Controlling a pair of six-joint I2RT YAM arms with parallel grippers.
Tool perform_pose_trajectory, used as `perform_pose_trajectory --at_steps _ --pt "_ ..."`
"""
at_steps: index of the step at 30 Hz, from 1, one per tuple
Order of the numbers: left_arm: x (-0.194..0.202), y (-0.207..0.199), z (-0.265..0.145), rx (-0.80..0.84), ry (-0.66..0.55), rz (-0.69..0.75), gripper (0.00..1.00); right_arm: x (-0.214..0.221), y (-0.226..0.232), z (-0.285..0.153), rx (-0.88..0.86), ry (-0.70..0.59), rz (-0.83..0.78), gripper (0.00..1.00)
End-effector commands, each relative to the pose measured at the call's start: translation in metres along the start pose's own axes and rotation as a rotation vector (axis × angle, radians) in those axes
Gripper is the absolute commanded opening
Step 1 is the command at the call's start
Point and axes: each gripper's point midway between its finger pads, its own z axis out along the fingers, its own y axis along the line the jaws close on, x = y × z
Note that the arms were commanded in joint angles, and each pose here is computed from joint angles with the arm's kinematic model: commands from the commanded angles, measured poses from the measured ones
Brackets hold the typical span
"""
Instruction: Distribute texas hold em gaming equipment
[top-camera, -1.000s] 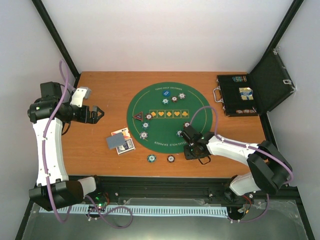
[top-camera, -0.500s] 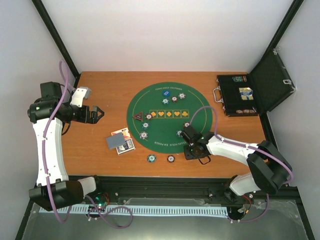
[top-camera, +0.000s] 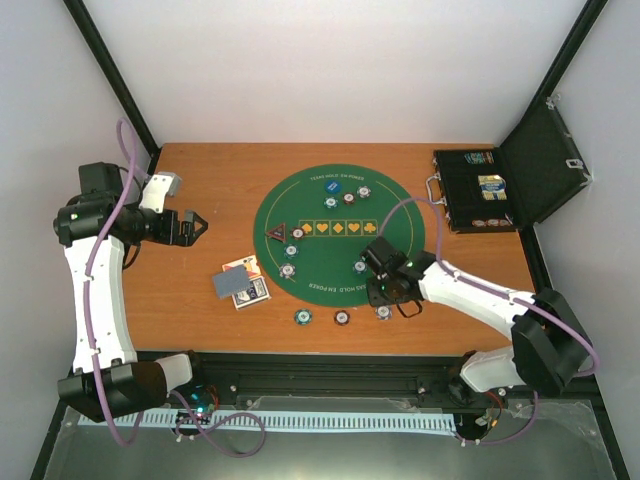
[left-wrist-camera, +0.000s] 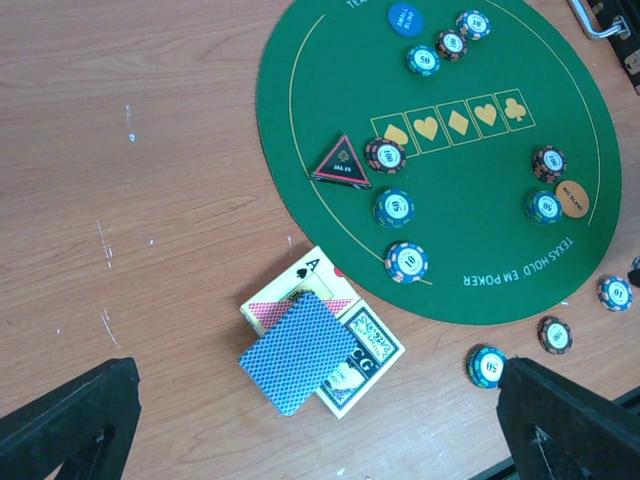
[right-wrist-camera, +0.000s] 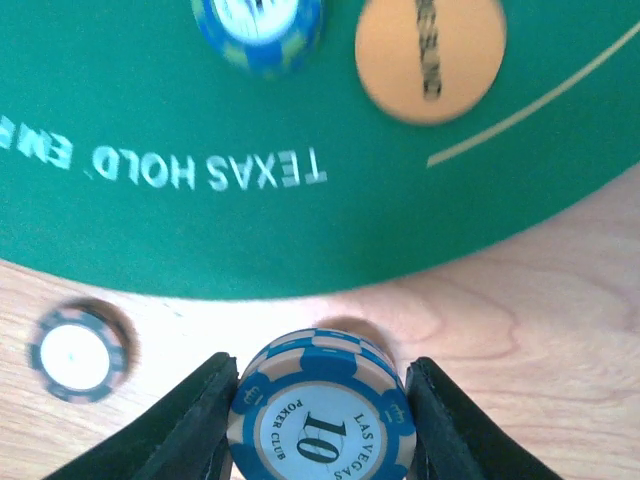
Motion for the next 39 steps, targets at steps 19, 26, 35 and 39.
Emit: perform_pose_trajectory --at_steps 19,26,35,39 --pt "0.017 -0.001 0.004 0.018 0.062 0.120 1.00 -0.156 -0.083 0.025 0.098 -0.083 0.160 0.22" --pt "0.039 0.004 0.017 0.032 0.129 0.240 1.00 -0.172 -0.093 0.053 0.089 -0.049 0.188 0.21" --pt "0.069 0.003 0.034 0.101 0.197 0.390 1.00 -0.167 -0.091 0.081 0.075 -0.005 0.192 0.30" --pt "0.083 0.004 0.043 0.146 0.245 0.438 1.00 -0.165 -0.093 0.079 0.084 -0.002 0.208 0.56"
